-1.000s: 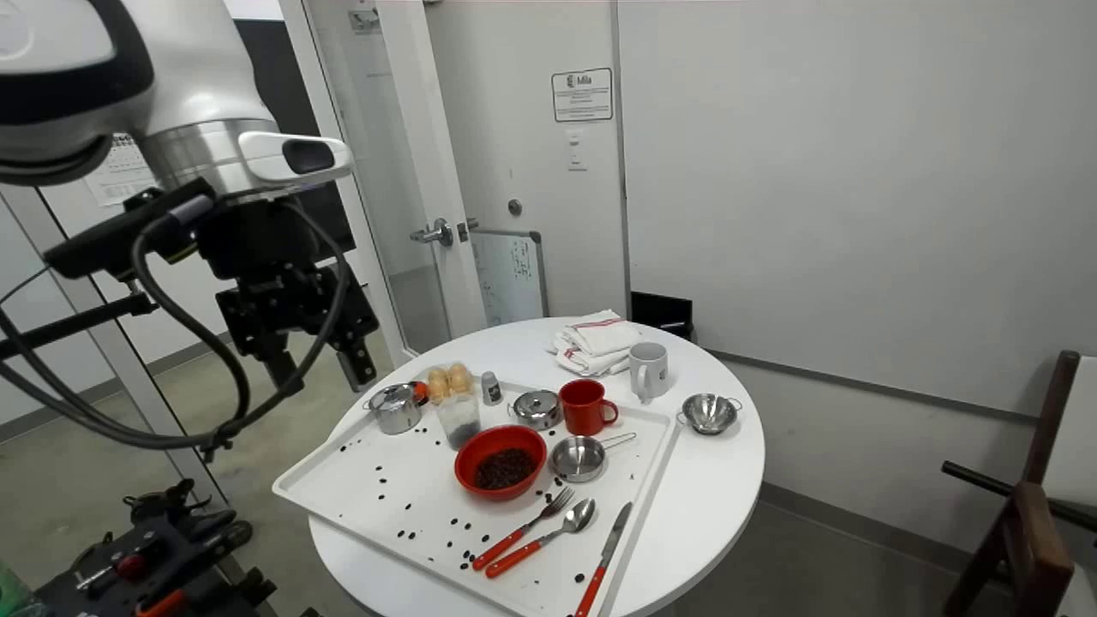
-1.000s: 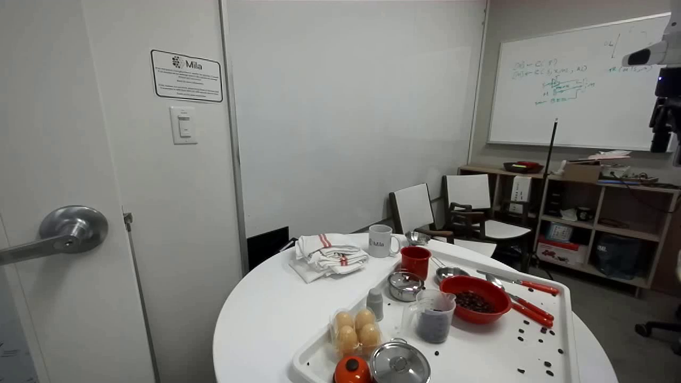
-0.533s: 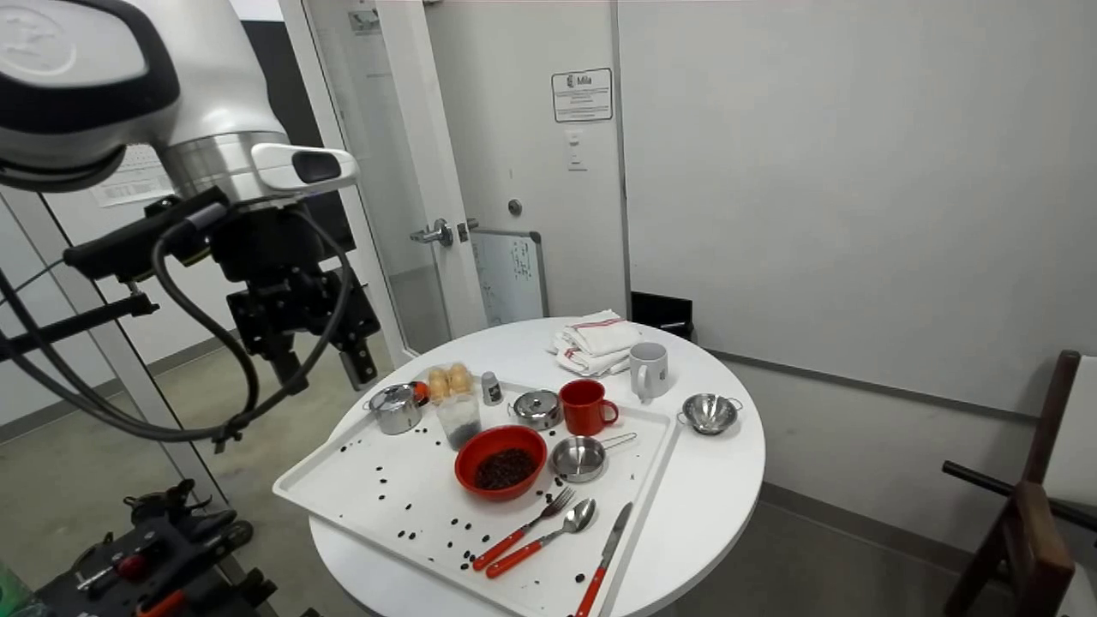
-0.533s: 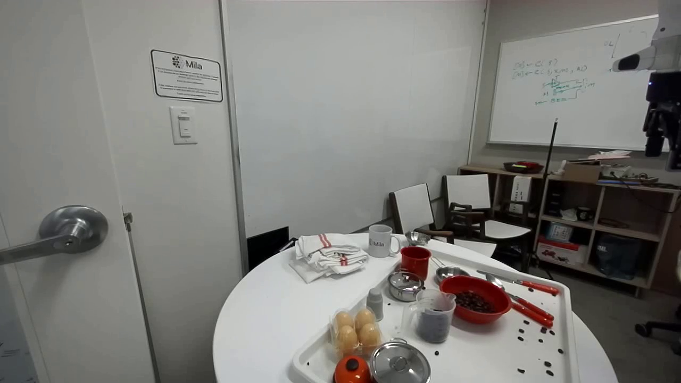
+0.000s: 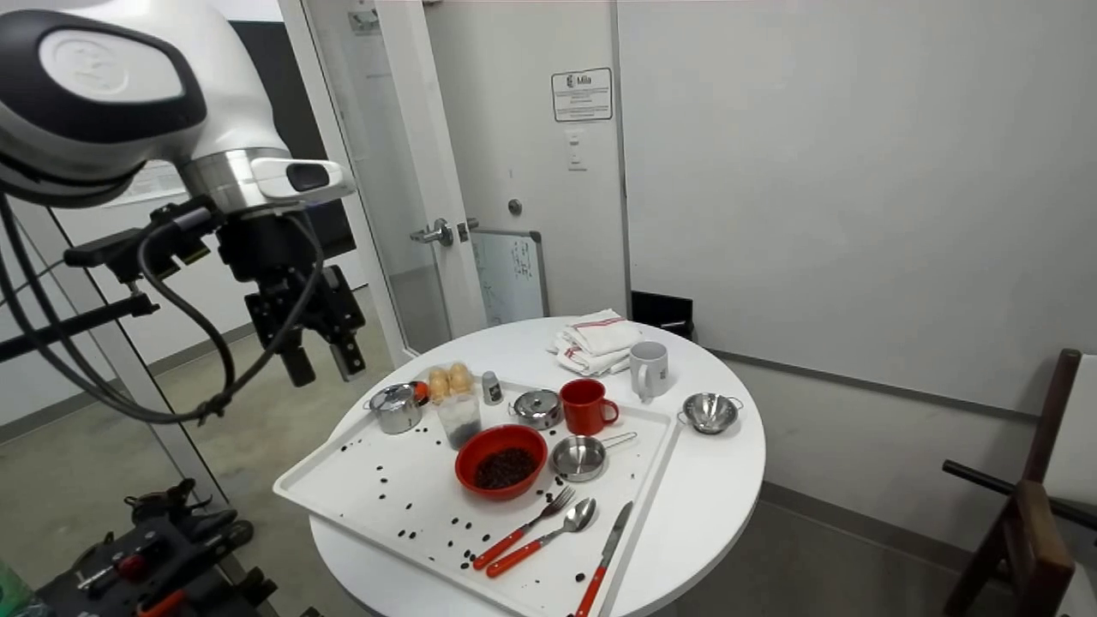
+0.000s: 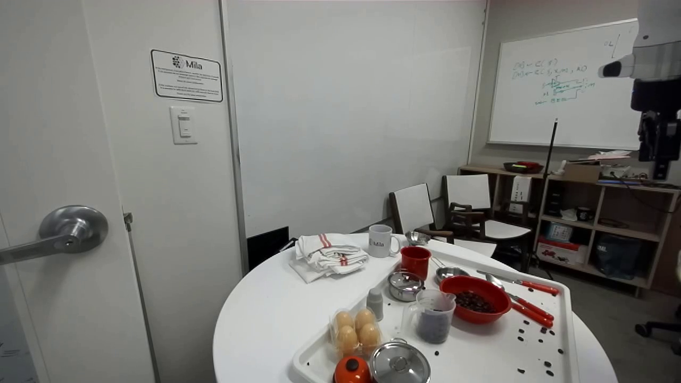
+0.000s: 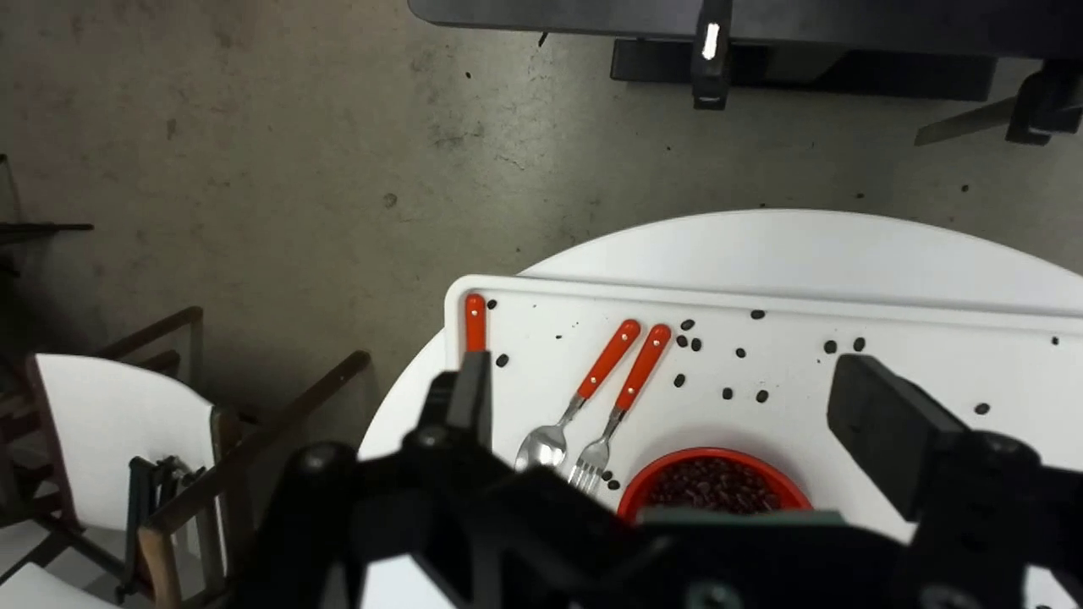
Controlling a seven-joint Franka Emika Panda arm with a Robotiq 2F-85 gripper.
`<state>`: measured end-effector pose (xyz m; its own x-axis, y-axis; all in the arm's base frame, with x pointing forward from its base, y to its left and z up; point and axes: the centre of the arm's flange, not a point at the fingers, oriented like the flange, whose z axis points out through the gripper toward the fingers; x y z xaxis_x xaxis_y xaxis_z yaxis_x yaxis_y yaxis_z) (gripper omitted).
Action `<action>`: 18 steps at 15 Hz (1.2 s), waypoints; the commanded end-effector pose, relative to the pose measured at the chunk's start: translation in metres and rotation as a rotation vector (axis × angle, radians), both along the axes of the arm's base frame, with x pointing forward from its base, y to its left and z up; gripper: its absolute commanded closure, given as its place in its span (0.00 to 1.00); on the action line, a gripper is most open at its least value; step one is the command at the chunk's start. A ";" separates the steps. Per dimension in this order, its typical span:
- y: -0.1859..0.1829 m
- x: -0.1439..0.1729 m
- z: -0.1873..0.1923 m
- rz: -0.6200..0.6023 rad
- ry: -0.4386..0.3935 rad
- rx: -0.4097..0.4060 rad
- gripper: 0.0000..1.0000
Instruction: Pour some contents of the jug into the red bowl
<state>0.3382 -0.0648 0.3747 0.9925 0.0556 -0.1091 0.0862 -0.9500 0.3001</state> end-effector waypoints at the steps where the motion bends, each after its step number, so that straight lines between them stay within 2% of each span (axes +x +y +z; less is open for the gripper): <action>1: 0.046 0.042 -0.012 -0.083 0.004 -0.053 0.00; 3: 0.064 0.055 -0.013 -0.131 -0.014 -0.051 0.00; 10: 0.074 0.126 -0.013 -0.454 -0.054 0.140 0.00; 13: 0.079 0.153 -0.020 -0.601 -0.073 0.188 0.00; 18: 0.109 0.191 -0.033 -0.845 -0.096 0.253 0.00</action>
<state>0.4954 0.0239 0.3488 0.8033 -0.5874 -0.0981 -0.5818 -0.8093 0.0812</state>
